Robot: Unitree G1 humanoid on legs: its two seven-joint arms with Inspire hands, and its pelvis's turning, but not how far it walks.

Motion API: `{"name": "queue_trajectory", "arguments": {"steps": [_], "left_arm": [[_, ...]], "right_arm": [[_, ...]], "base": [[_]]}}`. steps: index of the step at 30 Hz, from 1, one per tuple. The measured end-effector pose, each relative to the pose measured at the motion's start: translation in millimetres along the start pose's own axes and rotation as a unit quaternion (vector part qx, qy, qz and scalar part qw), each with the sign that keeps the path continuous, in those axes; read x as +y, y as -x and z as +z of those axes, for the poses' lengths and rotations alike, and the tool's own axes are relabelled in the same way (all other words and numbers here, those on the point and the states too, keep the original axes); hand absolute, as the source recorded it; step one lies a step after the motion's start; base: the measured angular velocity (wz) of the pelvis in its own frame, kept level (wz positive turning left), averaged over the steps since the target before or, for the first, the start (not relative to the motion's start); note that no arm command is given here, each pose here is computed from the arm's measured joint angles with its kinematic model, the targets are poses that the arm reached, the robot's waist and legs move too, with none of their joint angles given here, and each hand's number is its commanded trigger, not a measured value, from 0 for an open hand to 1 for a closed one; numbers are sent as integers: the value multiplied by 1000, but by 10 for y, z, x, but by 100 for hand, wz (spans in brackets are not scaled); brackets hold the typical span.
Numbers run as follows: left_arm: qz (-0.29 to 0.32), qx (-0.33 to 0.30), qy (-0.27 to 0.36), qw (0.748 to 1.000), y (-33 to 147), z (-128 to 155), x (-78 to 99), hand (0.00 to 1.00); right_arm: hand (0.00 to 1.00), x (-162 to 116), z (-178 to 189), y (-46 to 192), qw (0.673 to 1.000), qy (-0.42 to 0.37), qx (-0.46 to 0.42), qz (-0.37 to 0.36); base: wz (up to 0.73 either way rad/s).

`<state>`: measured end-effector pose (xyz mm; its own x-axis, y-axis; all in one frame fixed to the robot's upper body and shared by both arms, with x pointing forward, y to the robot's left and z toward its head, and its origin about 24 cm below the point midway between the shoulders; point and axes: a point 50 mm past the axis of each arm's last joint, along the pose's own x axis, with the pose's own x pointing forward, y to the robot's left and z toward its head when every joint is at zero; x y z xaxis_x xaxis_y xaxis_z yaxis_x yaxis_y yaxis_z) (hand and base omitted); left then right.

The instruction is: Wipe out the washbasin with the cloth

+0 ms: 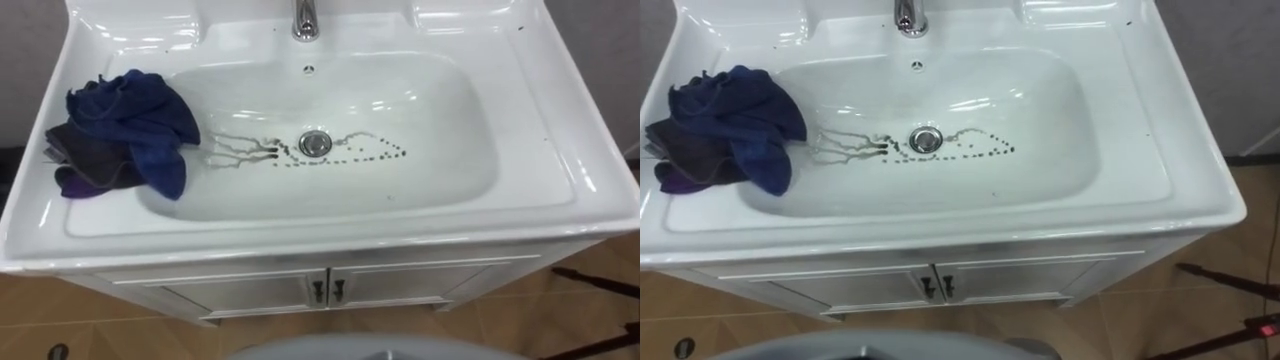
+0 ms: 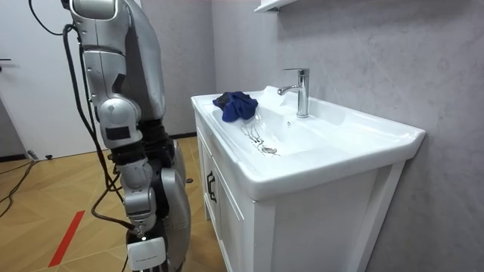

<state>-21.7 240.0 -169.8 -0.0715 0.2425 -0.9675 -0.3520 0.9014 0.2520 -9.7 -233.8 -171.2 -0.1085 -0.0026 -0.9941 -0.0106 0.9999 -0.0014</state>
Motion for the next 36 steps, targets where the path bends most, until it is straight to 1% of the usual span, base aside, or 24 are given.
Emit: {"name": "queue_trajectory", "arguments": {"steps": [2, 4, 5, 7, 11, 14, 15, 16, 17, 18, 20, 21, 22, 23, 24, 25, 26, 28, 29, 31, 32, 34, 35, 36], "left_arm": [[18, -10, 70, 997, 0, 25, 78, 0], [31, -21, 118, 992, 3, 53, 125, 0], [37, -22, 131, 990, 3, 56, 142, 0], [64, -29, 177, 982, 11, 56, 217, 0], [116, -47, 234, 964, 35, 99, 353, 0], [175, -60, 294, 938, 76, 82, 514, 0], [186, -64, 302, 933, 87, 81, 550, 0], [208, -75, 318, 922, 115, 110, 622, 0], [228, -94, 333, 910, 153, 198, 682, 0], [237, -106, 340, 904, 177, 253, 711, 0], [280, -154, 362, 876, 284, 441, 828, 0], [290, -164, 367, 869, 311, 478, 850, 0], [310, -183, 376, 854, 371, 541, 904, 0], [324, -204, 391, 837, 440, 625, 959, 0], [330, -214, 401, 828, 476, 669, 989, 0], [343, -231, 415, 810, 543, 748, 1057, 0], [351, -238, 421, 802, 578, 783, 1091, 0], [375, -273, 444, 767, 731, 922, 1204, 0], [380, -282, 449, 758, 766, 953, 1227, 0], [392, -311, 479, 721, 914, 1069, 1325, 0], [396, -319, 486, 711, 960, 1098, 1344, 0], [405, -356, 504, 675, 1144, 1210, 1423, 0], [409, -366, 502, 668, 1185, 1233, 1445, 0], [414, -384, 502, 655, 1273, 1282, 1483, 0]], "right_arm": [[0, -23, -14, 4, 1000, -11, -1, -1], [0, -41, -23, 8, 1000, -13, -2, -2], [0, -45, -17, 9, 1000, -13, -3, -3], [0, -56, -9, 12, 1000, -14, -8, -4], [0, -69, -60, 11, 1000, -16, -7, -8], [0, -108, -77, 18, 1000, -19, -11, -16], [0, -111, -86, 18, 1000, -22, -12, -18], [0, -118, -112, 18, 999, -26, -13, -20], [0, -122, -134, 18, 999, -26, -15, -24], [0, -125, -142, 18, 999, -24, -16, -26], [0, -133, -167, 20, 999, -22, -19, -31], [0, -137, -173, 20, 999, -20, -19, -32], [0, -142, -170, 22, 999, -10, -20, -33], [0, -150, -169, 26, 999, -4, -25, -35], [0, -156, -174, 28, 999, -3, -27, -36], [0, -167, -180, 32, 999, -3, -29, -38], [0, -173, -178, 34, 999, -2, -30, -39], [0, -197, -198, 40, 999, -2, -28, -42], [0, -205, -204, 42, 999, -2, -27, -43], [0, -237, -226, 51, 998, -1, -29, -49], [0, -240, -228, 52, 998, 0, -31, -51], [0, -241, -237, 52, 998, 2, -33, -54], [0, -242, -237, 52, 998, 3, -34, -54], [0, -241, -242, 52, 998, 3, -36, -54]], "base": [[0], [0], [4], [2], [3], [13], [25], [21], [17], [19], [21], [5], [-4], [-5], [-4], [0], [0], [0], [0], [0], [0], [0], [0], [4]]}}
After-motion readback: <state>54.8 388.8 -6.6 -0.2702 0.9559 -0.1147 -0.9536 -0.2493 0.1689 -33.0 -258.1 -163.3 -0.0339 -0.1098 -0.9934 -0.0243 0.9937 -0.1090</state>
